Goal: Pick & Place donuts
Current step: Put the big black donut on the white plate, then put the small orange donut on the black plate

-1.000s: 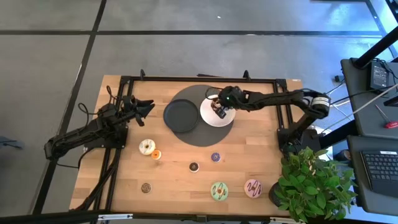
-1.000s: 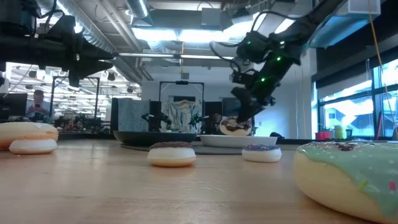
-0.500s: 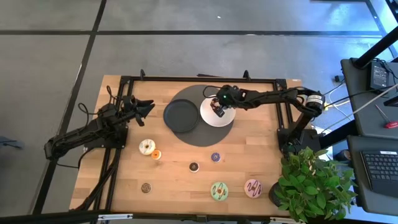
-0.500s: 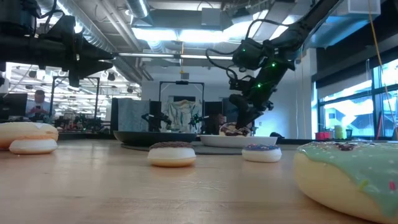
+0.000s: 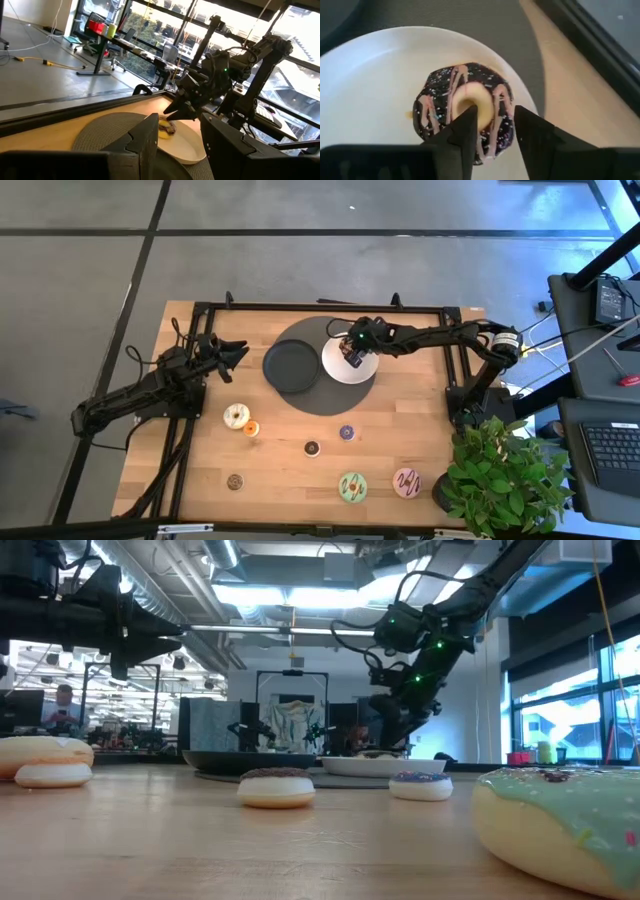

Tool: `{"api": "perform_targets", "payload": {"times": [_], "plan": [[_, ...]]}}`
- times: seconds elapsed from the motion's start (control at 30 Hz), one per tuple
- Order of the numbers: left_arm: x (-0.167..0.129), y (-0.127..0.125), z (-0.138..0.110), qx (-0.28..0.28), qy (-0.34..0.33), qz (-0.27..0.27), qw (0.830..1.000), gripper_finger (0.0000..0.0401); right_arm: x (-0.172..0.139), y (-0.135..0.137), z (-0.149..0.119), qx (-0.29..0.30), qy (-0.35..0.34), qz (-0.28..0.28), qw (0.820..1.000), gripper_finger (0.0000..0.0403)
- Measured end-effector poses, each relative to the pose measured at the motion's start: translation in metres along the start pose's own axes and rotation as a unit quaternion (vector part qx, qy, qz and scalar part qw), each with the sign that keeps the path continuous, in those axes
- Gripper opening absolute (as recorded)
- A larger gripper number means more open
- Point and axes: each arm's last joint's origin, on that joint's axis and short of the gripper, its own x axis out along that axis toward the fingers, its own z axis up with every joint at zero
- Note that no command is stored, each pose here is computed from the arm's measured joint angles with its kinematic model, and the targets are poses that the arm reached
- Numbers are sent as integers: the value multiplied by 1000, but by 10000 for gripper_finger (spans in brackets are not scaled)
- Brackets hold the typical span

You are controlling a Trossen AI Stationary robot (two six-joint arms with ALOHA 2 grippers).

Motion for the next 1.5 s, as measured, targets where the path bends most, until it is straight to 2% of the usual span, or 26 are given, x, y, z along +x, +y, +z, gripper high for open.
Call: {"api": "perform_targets", "payload": {"times": [0.23,0.43,0.57,0.67,0.77,0.9,1.03,1.3,1.43,1.5], "plan": [[0,0,0,0,0,0,1000,143,-17,-4,6,3,-16,-5,1000,158],[0,0,0,0,0,0,1000,143,-57,10,3,-25,-17,52,998,160],[0,-1,0,-9,6,-13,1000,143,-82,13,-22,-61,-8,94,994,161],[0,-2,-1,-3,14,-30,999,143,-98,9,-44,-48,-28,157,986,161],[0,-2,-1,7,15,-33,999,143,-109,4,-65,-27,-55,185,981,161],[0,-2,-1,0,17,-38,999,143,-118,-5,-92,-6,-87,189,978,161],[0,-3,-1,18,23,-53,998,152,-125,-11,-109,-2,-113,186,976,161],[0,-3,-1,36,22,-57,997,210,-133,-16,-110,6,-152,191,970,161],[0,-4,-1,-11,27,-61,998,216,-133,-16,-110,-8,-155,188,970,161],[0,-5,0,-32,27,-79,996,215,-133,-16,-110,-8,-155,187,970,161]]}}
